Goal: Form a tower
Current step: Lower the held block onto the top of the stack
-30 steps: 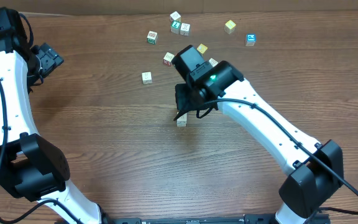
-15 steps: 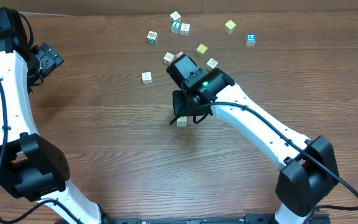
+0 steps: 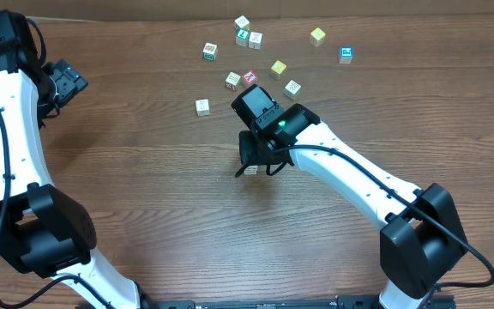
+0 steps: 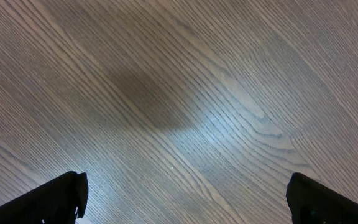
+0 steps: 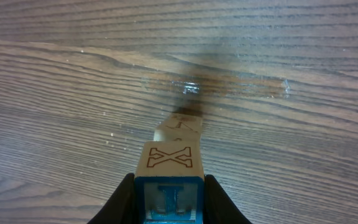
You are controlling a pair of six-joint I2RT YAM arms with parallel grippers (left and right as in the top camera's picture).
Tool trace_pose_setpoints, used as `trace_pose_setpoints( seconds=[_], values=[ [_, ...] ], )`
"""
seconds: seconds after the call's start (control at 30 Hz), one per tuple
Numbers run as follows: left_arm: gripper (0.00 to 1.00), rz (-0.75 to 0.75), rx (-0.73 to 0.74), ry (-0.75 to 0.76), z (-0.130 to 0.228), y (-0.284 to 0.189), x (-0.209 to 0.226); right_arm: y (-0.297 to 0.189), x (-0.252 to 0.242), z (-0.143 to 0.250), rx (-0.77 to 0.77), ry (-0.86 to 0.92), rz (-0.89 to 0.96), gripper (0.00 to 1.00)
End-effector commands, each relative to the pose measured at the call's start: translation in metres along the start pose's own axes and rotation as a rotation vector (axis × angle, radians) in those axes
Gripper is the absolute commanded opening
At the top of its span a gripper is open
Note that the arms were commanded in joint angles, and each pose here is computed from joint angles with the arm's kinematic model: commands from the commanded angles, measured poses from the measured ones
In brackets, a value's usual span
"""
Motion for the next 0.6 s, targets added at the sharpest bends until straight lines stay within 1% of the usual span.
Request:
trace_pose_setpoints(
  seconds=[0.0, 0.57],
  values=[
    [1.0, -0.001, -0.006, 0.009, 0.0, -0.0014, -0.0012, 0.0038, -0.0015, 0.0015, -0.001, 0.003, 0.016, 0.13],
    [1.0, -0.001, -0.006, 0.009, 0.0, -0.0014, -0.0012, 0.0038, 0.0007, -0.0023, -0.017, 0.004, 0.007, 0.14]
  ],
)
Point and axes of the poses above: each gripper's point midway between its finger pads, its own y axis out along the fingers, its own x axis along the line the jaws close on, z = x × y, the point moved 1 cm from there along -y, back along the fingers, and after that the axes turned 5 degrees about -y, right-handed, at the moved point
